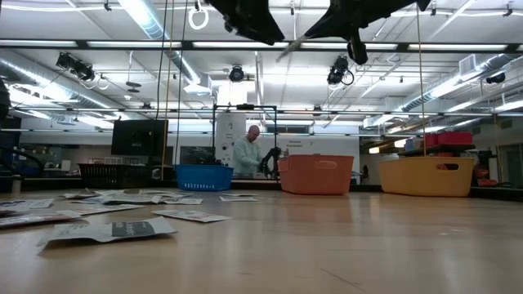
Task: Pick & Place First Aid Supplies
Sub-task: Put the bandage into the yellow bin
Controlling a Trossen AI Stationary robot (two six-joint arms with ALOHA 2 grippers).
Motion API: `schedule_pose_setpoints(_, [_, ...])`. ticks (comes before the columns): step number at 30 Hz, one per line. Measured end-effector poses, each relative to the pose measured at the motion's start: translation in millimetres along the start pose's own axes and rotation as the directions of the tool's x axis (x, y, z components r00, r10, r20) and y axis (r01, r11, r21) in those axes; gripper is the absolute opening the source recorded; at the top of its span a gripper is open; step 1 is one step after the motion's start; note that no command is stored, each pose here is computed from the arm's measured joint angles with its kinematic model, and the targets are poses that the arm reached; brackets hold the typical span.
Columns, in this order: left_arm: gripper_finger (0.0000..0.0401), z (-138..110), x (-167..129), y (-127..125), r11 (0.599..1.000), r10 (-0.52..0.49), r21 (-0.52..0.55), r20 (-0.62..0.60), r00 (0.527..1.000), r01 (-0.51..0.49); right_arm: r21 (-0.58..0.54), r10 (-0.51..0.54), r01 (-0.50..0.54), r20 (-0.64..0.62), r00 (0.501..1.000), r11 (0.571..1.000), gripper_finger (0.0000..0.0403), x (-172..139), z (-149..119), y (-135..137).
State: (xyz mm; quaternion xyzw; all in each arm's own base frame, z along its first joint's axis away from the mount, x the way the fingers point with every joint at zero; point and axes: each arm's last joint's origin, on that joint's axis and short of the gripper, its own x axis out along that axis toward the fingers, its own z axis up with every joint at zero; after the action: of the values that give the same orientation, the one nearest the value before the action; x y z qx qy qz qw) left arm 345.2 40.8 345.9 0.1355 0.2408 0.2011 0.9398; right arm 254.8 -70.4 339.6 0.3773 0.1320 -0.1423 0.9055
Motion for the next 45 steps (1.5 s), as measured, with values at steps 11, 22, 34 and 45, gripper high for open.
schedule_pose_setpoints(11, [0.0293, 15.0, -55.1, 6.0, 0.996, -0.031, -0.078, 0.075, 0.997, 0.037, 0.004, -0.172, 0.172, 0.026, 0.985, 0.985, 0.0002, -0.7, -4.1, -9.2])
schedule_pose_setpoints(22, [0.0293, 30.4, -110.5, 15.2, 0.985, -0.056, -0.146, 0.235, 0.970, 0.092, 0.017, -0.374, 0.376, 0.162, 0.913, 0.926, 0.0001, -3.6, 1.2, -20.0])
schedule_pose_setpoints(34, [0.0293, 30.9, -114.9, 17.8, 0.976, -0.053, -0.190, 0.247, 0.968, 0.102, 0.033, -0.626, 0.630, 0.162, 0.763, 0.776, 0.0000, -20.7, 23.3, -70.5])
schedule_pose_setpoints(45, [0.0293, 31.0, -115.0, 17.9, 0.976, -0.052, -0.191, 0.248, 0.967, 0.102, -0.010, -0.899, 0.900, 0.032, 0.437, 0.437, 0.0000, -45.1, 7.2, -99.8])
